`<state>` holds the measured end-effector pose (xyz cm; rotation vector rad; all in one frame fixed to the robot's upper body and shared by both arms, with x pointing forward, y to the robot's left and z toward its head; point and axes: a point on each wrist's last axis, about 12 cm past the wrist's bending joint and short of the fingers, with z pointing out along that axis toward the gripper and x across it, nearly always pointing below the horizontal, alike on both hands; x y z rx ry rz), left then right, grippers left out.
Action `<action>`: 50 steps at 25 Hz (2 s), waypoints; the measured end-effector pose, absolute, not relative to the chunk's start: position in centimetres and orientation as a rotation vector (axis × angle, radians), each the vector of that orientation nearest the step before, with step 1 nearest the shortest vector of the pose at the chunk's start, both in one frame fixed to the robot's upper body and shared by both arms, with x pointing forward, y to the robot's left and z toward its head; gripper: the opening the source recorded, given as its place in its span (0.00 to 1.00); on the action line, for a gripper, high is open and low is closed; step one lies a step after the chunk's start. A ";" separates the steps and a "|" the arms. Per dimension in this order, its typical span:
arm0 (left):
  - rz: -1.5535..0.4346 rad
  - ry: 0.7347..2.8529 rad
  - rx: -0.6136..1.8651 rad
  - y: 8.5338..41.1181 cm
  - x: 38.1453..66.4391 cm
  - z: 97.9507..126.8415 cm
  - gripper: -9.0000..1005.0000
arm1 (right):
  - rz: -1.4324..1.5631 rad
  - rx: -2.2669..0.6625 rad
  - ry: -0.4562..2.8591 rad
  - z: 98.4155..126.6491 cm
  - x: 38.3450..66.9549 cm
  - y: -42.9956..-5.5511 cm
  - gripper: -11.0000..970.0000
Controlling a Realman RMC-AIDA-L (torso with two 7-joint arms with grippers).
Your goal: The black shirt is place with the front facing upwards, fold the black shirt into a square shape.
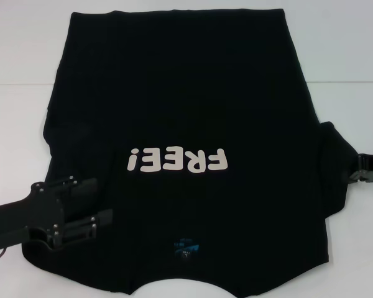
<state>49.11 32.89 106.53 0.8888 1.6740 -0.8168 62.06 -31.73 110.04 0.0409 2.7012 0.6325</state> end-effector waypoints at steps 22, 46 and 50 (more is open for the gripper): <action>-0.814 1.684 0.877 33.2 49.1 106.5 0.71 | 0.675 -0.014 2.565 113.8 62.9 -33.0 0.03; -0.820 1.696 0.777 33.9 48.3 106.4 0.70 | 0.911 -0.610 2.422 115.2 63.6 -22.5 0.17; -0.899 1.724 0.643 34.5 48.4 106.9 0.70 | 1.071 -0.607 2.207 114.6 61.9 -24.4 0.42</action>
